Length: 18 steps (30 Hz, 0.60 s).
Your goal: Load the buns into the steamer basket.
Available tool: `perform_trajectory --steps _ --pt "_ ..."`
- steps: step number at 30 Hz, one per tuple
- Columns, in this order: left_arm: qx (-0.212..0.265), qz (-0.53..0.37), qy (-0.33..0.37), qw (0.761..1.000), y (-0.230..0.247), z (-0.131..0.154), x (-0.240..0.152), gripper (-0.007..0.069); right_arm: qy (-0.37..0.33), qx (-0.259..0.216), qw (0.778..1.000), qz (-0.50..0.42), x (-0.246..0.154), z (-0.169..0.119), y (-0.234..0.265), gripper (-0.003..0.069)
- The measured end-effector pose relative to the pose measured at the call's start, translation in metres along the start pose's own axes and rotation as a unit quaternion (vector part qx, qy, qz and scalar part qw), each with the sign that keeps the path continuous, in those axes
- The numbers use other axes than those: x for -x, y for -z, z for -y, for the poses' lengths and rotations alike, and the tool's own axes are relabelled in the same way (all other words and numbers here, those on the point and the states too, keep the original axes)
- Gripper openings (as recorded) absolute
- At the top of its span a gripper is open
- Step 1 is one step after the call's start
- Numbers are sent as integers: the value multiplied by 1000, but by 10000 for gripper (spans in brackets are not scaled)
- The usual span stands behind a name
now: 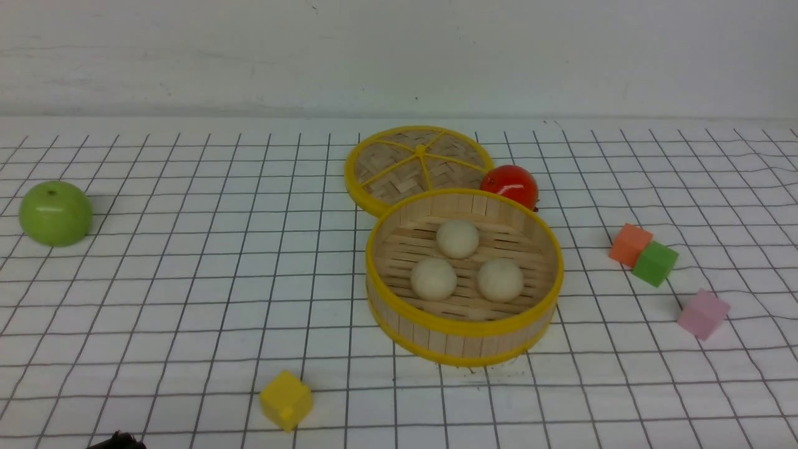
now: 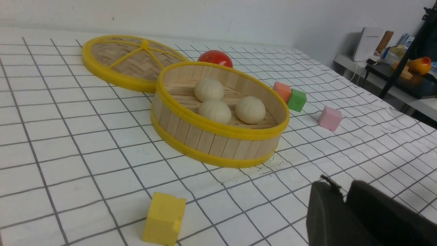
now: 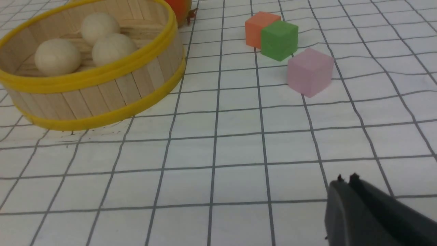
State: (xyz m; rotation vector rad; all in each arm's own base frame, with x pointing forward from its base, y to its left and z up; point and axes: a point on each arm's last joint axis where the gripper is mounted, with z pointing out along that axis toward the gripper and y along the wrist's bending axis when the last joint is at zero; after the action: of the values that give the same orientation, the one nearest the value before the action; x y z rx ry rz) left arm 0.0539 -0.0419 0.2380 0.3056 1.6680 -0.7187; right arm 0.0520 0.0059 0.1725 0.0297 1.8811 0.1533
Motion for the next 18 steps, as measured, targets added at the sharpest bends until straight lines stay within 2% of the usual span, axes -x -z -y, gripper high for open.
perform_trajectory --steps 16,18 --pt "4 11 -14 1000 0 -1 0 91 0 0 1000 0 0 0 0 10" --pt "42 43 -30 998 1 -8 0 91 0 0 1000 0 0 0 0 13"
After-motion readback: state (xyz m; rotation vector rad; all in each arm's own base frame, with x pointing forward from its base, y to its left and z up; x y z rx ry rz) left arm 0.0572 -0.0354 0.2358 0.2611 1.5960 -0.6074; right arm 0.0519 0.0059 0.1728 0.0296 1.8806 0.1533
